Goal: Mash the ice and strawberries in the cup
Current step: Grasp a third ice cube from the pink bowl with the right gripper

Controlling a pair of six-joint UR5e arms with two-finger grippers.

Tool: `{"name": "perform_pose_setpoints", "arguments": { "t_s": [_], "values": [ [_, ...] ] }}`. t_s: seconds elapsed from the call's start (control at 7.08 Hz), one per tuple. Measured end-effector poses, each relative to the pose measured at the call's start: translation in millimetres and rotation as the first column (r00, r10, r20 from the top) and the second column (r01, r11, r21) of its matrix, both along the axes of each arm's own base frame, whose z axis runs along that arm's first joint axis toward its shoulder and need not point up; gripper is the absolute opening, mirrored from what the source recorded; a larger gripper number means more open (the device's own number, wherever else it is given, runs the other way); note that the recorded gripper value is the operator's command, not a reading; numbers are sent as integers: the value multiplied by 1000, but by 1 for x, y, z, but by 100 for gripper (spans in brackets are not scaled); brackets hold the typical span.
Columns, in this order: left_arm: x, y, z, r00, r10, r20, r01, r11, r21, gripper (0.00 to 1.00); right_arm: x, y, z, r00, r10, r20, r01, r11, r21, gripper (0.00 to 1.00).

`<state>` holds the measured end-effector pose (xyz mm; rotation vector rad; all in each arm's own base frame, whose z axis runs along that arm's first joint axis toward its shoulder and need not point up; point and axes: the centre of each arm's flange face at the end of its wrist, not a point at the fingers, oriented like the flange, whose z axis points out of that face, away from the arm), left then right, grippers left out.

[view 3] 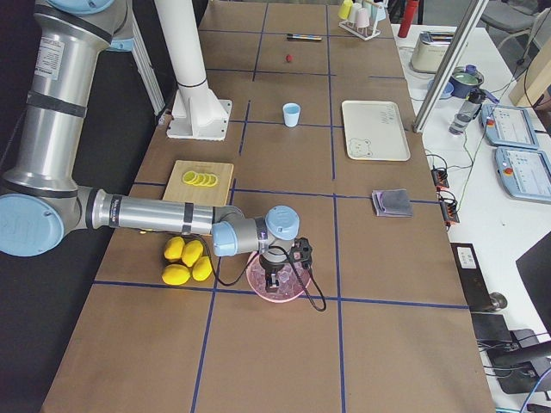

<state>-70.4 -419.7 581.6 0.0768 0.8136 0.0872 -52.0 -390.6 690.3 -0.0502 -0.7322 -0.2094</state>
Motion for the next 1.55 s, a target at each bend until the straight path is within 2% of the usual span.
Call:
{"name": "perform_pose_setpoints", "arguments": {
  "t_s": [0.28,0.42,0.85,1.13,1.27,1.41,1.55],
  "values": [
    [0,0,0,1000,0,1,0,1000,0,100,0,0,1,1000,-1,-1,1,1000,-1,19],
    [0,0,0,1000,0,1,0,1000,0,100,0,0,1,1000,-1,0,1,1000,-1,2],
    [0,0,0,1000,0,0,0,1000,0,100,-1,-2,-7,1000,-2,7,1,1000,14,0],
    [0,0,0,1000,0,0,0,1000,0,100,-3,-8,-45,999,5,34,-8,997,73,0],
    [0,0,0,1000,0,0,0,1000,0,100,-3,-11,-81,998,38,56,-44,994,101,0],
    [0,0,0,1000,0,0,0,1000,0,100,-6,-16,-116,991,104,84,-112,989,95,0],
    [0,0,0,1000,0,0,0,1000,0,100,-18,-28,-157,976,174,134,-184,981,59,0]
  ]
}}
